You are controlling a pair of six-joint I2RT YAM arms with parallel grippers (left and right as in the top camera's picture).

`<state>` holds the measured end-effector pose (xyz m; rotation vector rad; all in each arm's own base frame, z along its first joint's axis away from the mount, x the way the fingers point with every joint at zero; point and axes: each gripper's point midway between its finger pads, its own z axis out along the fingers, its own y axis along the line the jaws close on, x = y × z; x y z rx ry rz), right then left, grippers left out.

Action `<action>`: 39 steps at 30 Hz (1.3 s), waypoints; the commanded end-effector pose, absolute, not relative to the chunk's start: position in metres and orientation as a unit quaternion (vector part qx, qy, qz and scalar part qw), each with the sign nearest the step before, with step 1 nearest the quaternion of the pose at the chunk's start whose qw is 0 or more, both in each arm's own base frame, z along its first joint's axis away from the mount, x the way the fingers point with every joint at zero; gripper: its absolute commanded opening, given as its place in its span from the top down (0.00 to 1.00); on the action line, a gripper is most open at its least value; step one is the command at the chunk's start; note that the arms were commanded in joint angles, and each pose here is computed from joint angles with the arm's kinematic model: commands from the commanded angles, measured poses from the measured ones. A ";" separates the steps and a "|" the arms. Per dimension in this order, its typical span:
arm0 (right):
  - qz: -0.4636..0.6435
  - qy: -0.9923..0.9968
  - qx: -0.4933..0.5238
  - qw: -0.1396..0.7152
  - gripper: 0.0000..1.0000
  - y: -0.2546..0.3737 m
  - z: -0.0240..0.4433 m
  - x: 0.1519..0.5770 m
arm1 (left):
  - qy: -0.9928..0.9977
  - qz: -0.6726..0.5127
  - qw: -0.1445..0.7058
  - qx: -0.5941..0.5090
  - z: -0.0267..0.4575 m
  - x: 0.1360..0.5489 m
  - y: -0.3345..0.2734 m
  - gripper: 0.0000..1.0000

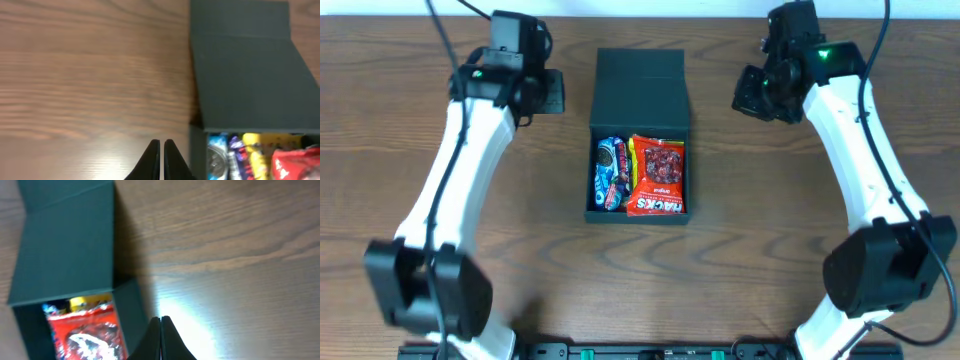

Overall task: Pack container
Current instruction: 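Raise both grippers to the back edge of the upright lid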

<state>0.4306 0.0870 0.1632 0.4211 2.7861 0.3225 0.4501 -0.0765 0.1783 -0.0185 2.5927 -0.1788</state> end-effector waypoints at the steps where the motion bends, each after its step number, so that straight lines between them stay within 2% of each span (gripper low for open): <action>1: 0.150 0.974 0.127 0.108 0.98 0.093 0.124 0.426 | 0.960 -0.146 0.236 -0.047 0.155 0.461 -0.088 0.94; 10: 0.244 0.962 0.109 0.062 0.98 0.122 0.059 0.435 | 0.936 -0.254 0.128 -0.207 0.076 0.479 -0.062 0.94; 17: 0.294 0.949 0.108 0.032 0.98 0.139 0.024 0.441 | 0.920 -0.311 0.079 -0.226 0.038 0.484 -0.084 0.95; 24: 0.349 0.931 0.101 0.039 0.98 0.156 0.013 0.455 | 0.891 -0.365 0.102 -0.249 0.043 0.510 -0.100 0.94; 39: 0.397 0.911 0.095 0.054 0.99 0.170 0.008 0.470 | 0.869 -0.416 0.049 -0.263 0.016 0.509 -0.135 0.94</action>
